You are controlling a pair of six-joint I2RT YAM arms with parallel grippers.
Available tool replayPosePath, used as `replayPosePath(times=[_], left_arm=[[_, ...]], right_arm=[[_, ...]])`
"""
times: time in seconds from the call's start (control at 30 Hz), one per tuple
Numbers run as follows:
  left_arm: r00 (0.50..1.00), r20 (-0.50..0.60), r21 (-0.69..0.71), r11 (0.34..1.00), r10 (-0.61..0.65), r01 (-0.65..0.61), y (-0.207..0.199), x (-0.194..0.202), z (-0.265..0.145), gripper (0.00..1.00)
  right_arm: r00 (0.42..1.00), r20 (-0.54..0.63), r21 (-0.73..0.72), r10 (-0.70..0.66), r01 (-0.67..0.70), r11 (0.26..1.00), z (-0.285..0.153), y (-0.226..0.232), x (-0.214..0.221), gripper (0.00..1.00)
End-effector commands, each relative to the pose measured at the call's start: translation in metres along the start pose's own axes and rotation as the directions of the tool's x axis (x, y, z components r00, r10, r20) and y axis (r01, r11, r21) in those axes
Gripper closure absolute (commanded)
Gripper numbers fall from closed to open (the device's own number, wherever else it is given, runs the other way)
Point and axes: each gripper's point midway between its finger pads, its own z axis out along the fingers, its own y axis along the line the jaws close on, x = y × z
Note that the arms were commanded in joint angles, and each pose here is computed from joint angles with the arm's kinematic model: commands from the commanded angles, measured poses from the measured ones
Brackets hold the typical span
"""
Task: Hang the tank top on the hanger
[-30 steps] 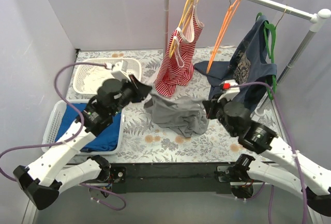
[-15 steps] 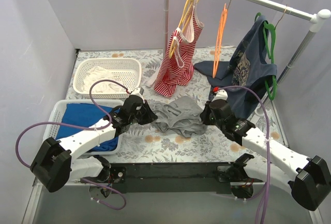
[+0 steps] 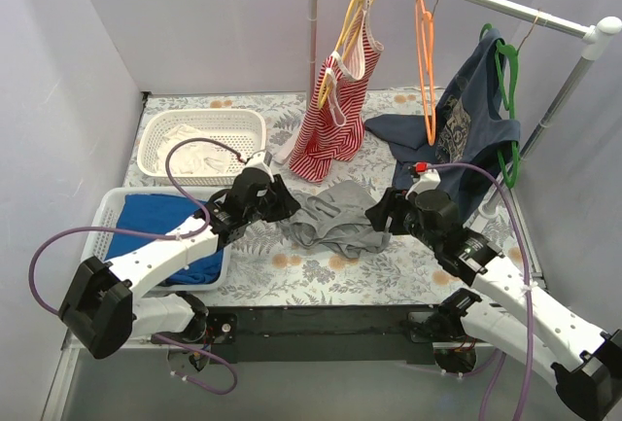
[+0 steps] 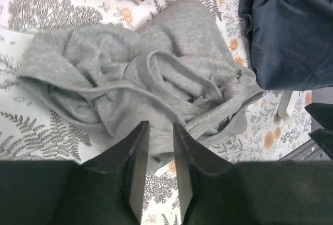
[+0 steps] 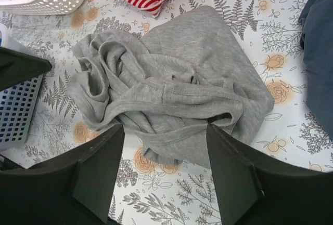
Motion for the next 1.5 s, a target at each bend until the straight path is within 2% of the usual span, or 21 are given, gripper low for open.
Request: replayPosePath(times=[0.0, 0.13, 0.3, 0.4, 0.43, 0.53, 0.6, 0.67, 0.7, 0.73, 0.77, 0.8, 0.83, 0.87, 0.9, 1.03, 1.1, 1.17, 1.23, 1.3, 1.47], left_arm=[[0.998, 0.034, -0.001, 0.999, 0.051, -0.051, -0.011, -0.019, -0.002, 0.67], [0.997, 0.040, 0.002, 0.998, 0.066, -0.066, -0.017, -0.026, -0.006, 0.59], [0.994, 0.079, 0.051, 0.996, 0.073, -0.078, -0.035, -0.042, -0.028, 0.54], [0.991, 0.109, 0.066, 0.994, 0.080, -0.088, -0.042, -0.053, -0.043, 0.51], [0.991, 0.106, 0.060, 0.994, 0.087, -0.094, -0.041, -0.053, -0.046, 0.51], [0.989, 0.121, 0.068, 0.993, 0.088, -0.097, -0.045, -0.058, -0.054, 0.50], [0.988, 0.125, 0.072, 0.993, 0.087, -0.097, -0.047, -0.060, -0.056, 0.50], [0.989, 0.123, 0.082, 0.992, 0.084, -0.095, -0.049, -0.060, -0.057, 0.50], [0.989, 0.122, 0.085, 0.992, 0.084, -0.095, -0.050, -0.060, -0.058, 0.50], [0.989, 0.122, 0.088, 0.992, 0.084, -0.095, -0.050, -0.060, -0.058, 0.50], [0.989, 0.122, 0.090, 0.991, 0.084, -0.095, -0.051, -0.060, -0.059, 0.50], [0.989, 0.124, 0.090, 0.992, 0.082, -0.094, -0.051, -0.060, -0.059, 0.50], [0.988, 0.127, 0.089, 0.991, 0.083, -0.095, -0.050, -0.061, -0.060, 0.50], [0.988, 0.129, 0.089, 0.991, 0.083, -0.095, -0.051, -0.061, -0.060, 0.50], [0.988, 0.132, 0.094, 0.991, 0.084, -0.097, -0.052, -0.063, -0.061, 0.50], [0.986, 0.139, 0.088, 0.991, 0.089, -0.102, -0.053, -0.065, -0.064, 0.50], [0.985, 0.147, 0.081, 0.991, 0.091, -0.104, -0.050, -0.066, -0.067, 0.50], [0.985, 0.142, 0.080, 0.991, 0.094, -0.106, -0.050, -0.065, -0.066, 0.49], [0.986, 0.140, 0.087, 0.991, 0.092, -0.105, -0.052, -0.066, -0.067, 0.49], [0.986, 0.140, 0.090, 0.990, 0.095, -0.108, -0.053, -0.066, -0.069, 0.48], [0.984, 0.138, 0.102, 0.987, 0.113, -0.128, -0.058, -0.069, -0.074, 0.48]], right_arm=[[1.000, -0.006, -0.040, -0.019, 0.018, 0.999, -0.010, 0.006, -0.002, 0.26], [1.000, -0.010, -0.041, -0.024, 0.024, 0.999, -0.014, 0.003, 0.003, 0.24], [0.997, -0.067, -0.071, -0.035, 0.030, 0.997, -0.013, 0.001, 0.023, 0.24], [0.993, -0.094, -0.159, -0.066, 0.051, 0.986, -0.016, 0.019, 0.023, 0.24], [0.988, -0.117, -0.235, -0.096, 0.066, 0.970, -0.021, 0.033, 0.024, 0.24], [0.981, -0.096, -0.350, -0.166, 0.123, 0.929, -0.030, 0.067, 0.002, 0.24], [0.976, -0.019, -0.436, -0.216, 0.186, 0.881, -0.044, 0.104, -0.032, 0.24], [0.964, 0.018, -0.467, -0.266, 0.244, 0.850, -0.043, 0.128, -0.052, 0.24], [0.960, 0.077, -0.481, -0.269, 0.272, 0.834, -0.051, 0.146, -0.075, 0.25], [0.953, 0.075, -0.480, -0.293, 0.292, 0.827, -0.044, 0.153, -0.076, 0.25], [0.949, 0.139, -0.480, -0.282, 0.314, 0.819, -0.052, 0.167, -0.103, 0.25], [0.942, 0.143, -0.473, -0.302, 0.334, 0.816, -0.044, 0.174, -0.107, 0.25], [0.930, 0.197, -0.472, -0.310, 0.367, 0.801, -0.046, 0.189, -0.128, 0.26], [0.914, 0.257, -0.433, -0.313, 0.399, 0.808, -0.047, 0.198, -0.153, 0.26], [0.887, 0.345, -0.331, -0.307, 0.421, 0.845, -0.049, 0.200, -0.195, 0.26], [0.790, 0.516, -0.137, -0.331, 0.457, 0.879, -0.073, 0.196, -0.268, 0.25], [0.729, 0.563, 0.018, -0.389, 0.461, 0.887, -0.085, 0.180, -0.296, 0.25], [0.671, 0.569, 0.194, -0.475, 0.451, 0.871, -0.093, 0.158, -0.319, 0.25], [0.649, 0.555, 0.276, -0.520, 0.447, 0.851, -0.096, 0.150, -0.329, 0.25], [0.647, 0.476, 0.366, -0.596, 0.470, 0.803, -0.084, 0.133, -0.328, 0.25], [0.681, 0.391, 0.360, -0.619, 0.506, 0.784, -0.066, 0.109, -0.334, 0.23]])
